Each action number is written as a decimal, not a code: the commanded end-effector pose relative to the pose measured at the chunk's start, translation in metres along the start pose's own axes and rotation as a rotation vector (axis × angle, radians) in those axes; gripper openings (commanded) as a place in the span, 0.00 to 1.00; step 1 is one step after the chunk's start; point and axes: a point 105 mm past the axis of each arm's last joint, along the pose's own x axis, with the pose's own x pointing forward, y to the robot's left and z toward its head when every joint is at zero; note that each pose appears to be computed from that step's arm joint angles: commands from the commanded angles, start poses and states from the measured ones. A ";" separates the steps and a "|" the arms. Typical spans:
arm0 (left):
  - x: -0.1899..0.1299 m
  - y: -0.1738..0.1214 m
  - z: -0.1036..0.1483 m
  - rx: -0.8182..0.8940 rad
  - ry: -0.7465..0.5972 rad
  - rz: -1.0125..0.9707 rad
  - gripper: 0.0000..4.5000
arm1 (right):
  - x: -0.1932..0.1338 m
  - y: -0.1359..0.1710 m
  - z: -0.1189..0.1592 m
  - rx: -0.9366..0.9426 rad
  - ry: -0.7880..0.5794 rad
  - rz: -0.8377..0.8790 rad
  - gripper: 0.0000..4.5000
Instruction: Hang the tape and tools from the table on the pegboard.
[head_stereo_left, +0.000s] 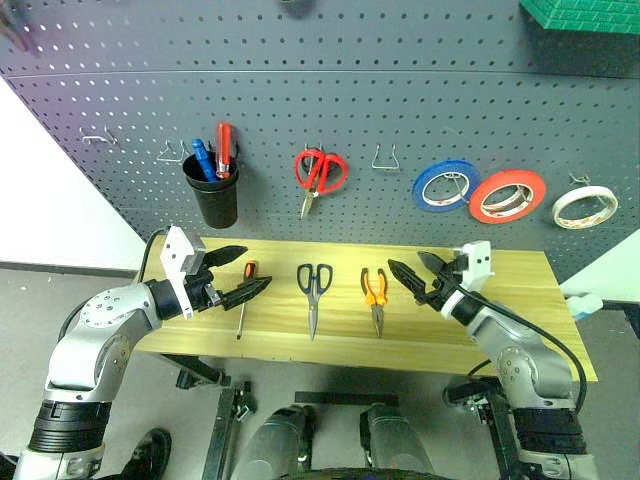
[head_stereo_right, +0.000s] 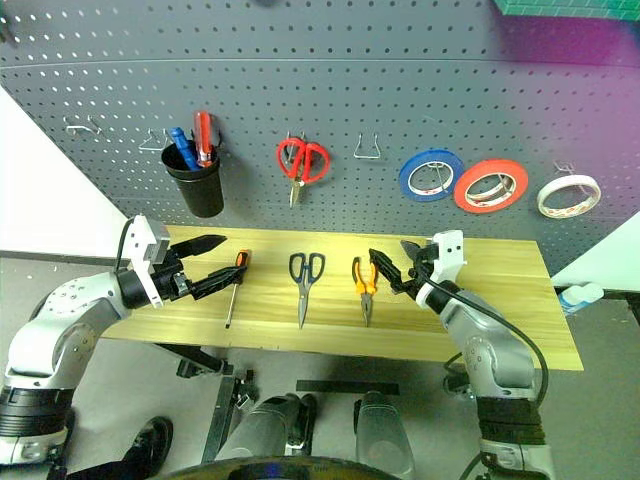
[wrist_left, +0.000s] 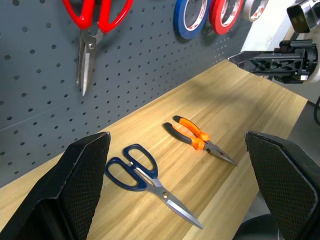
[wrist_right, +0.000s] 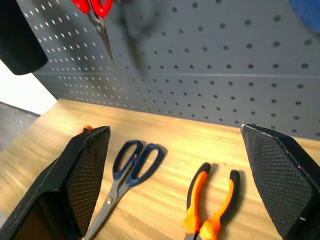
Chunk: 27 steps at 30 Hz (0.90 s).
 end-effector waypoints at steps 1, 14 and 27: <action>-0.001 -0.004 0.010 0.037 -0.029 -0.004 1.00 | 0.001 0.005 0.006 -0.073 0.016 0.002 0.97; -0.005 -0.006 0.010 0.053 -0.022 -0.010 1.00 | 0.027 0.025 -0.020 -0.080 0.319 -0.207 0.97; -0.015 -0.015 0.018 0.092 -0.016 -0.025 1.00 | 0.051 0.018 -0.040 -0.008 0.501 -0.465 0.97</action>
